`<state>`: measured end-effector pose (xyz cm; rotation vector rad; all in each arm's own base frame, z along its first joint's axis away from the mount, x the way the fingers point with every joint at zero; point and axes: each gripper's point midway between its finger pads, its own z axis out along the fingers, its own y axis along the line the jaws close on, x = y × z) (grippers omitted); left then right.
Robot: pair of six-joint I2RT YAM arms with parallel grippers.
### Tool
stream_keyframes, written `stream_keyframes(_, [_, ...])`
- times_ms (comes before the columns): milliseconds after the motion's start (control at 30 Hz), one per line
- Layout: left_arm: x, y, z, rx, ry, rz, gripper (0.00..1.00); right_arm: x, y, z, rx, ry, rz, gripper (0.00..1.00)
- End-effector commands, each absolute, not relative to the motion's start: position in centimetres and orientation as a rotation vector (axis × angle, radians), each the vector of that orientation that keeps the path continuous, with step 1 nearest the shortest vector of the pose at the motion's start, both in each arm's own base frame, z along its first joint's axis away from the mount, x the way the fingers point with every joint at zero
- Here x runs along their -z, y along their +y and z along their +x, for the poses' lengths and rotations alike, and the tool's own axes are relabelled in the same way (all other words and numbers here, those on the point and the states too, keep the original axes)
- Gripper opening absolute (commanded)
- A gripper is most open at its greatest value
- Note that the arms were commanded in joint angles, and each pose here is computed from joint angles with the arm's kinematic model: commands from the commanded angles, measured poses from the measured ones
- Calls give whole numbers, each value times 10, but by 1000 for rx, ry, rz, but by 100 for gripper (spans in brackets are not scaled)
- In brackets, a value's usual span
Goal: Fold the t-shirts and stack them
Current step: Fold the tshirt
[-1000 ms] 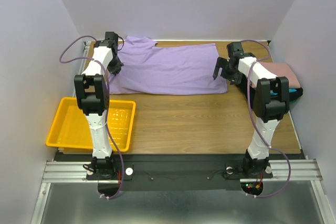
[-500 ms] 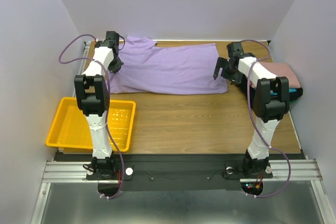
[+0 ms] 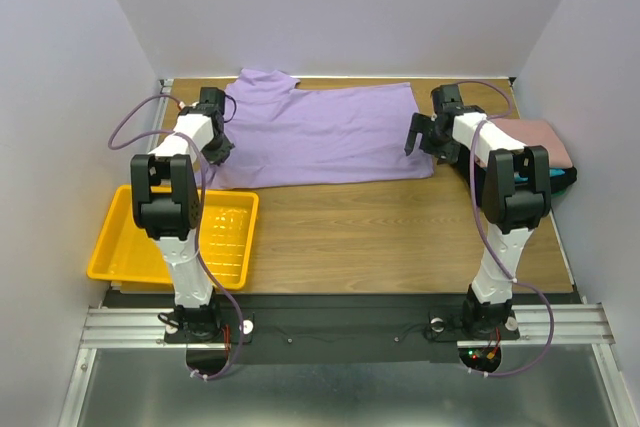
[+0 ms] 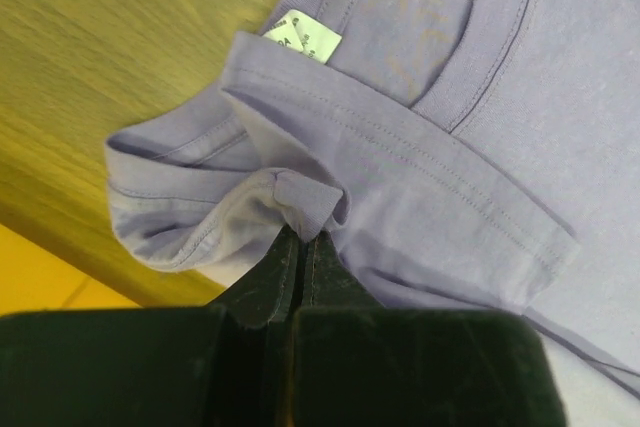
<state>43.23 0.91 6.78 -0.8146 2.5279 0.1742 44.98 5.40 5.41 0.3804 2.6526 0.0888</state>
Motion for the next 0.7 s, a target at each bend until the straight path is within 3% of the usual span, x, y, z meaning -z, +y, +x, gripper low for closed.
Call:
stream_keyframes(0, [-63,4,434,-150,2537,-826,0,-66,57,462,-123,2594,346,100])
stream_keyframes(300, [-59,10,408,-265,2635,-842,2,-60,54,458,-108,2609,352,100])
stream_keyframes(367, [-60,5,408,-227,2658,-805,13,-58,55,458,-109,2614,350,100])
stream_keyframes(400, [-62,-3,408,-162,2677,-786,27,-59,56,459,-112,2611,347,100])
stream_keyframes(567, [-69,-6,392,-173,2759,-754,46,-61,49,459,-60,2601,345,100])
stream_keyframes(667, [-82,1,392,-234,2748,-759,63,-62,48,460,-57,2597,339,100])
